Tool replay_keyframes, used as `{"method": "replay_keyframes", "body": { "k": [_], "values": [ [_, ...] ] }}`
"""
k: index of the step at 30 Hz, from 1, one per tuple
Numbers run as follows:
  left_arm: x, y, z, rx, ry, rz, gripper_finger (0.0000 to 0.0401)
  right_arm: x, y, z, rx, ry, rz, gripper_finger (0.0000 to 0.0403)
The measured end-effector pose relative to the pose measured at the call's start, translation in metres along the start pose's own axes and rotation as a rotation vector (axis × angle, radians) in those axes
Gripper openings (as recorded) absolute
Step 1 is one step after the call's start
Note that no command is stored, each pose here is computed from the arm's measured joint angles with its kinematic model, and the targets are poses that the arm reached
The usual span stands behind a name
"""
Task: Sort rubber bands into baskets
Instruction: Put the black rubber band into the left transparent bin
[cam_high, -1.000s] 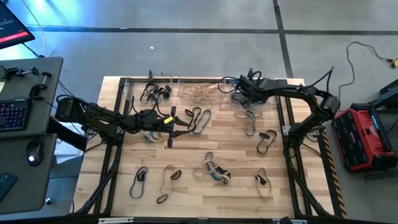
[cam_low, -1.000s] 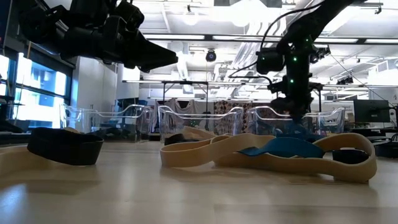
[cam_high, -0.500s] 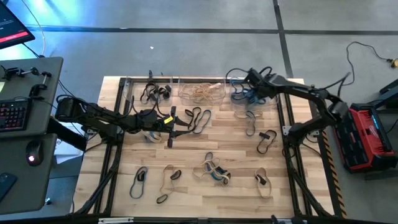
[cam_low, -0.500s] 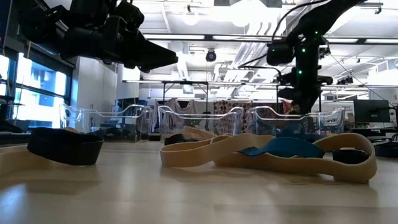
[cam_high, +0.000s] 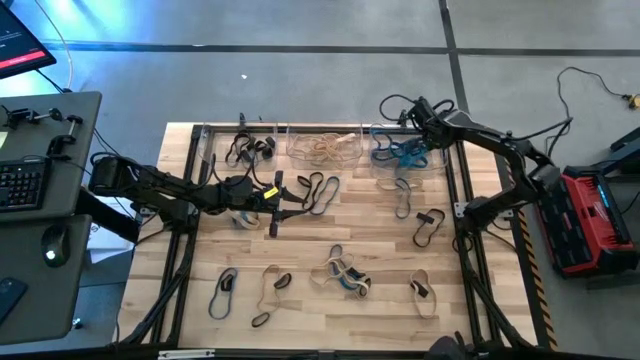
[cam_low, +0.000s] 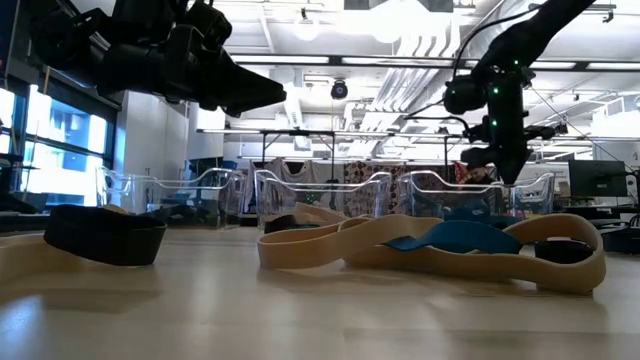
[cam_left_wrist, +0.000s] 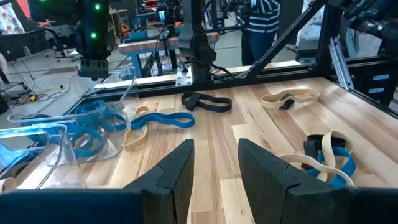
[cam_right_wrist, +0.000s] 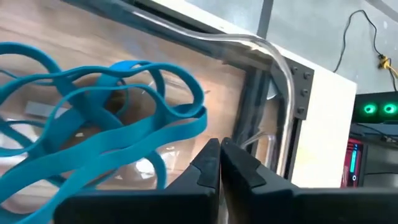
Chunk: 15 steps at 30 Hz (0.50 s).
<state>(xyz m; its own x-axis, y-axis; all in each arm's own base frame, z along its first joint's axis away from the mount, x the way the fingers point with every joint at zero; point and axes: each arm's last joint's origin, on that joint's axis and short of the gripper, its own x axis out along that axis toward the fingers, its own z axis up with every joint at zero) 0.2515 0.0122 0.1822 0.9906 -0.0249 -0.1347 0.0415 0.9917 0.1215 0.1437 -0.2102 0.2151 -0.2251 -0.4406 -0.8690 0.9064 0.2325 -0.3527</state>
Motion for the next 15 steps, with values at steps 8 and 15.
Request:
{"method": "replay_keyframes", "body": {
  "k": [8, 15],
  "values": [
    [0.0, 0.0, 0.0, -0.002, 0.001, 0.0, 0.0115, 0.0, 0.0, 0.002, 0.068, -0.023, -0.02, 0.0],
    [0.0, 0.0, 0.0, -0.002, 0.002, -0.001, 0.0115, -0.013, 0.008, -0.007, -0.018, -0.023, -0.024, 0.0]
  ]
}}
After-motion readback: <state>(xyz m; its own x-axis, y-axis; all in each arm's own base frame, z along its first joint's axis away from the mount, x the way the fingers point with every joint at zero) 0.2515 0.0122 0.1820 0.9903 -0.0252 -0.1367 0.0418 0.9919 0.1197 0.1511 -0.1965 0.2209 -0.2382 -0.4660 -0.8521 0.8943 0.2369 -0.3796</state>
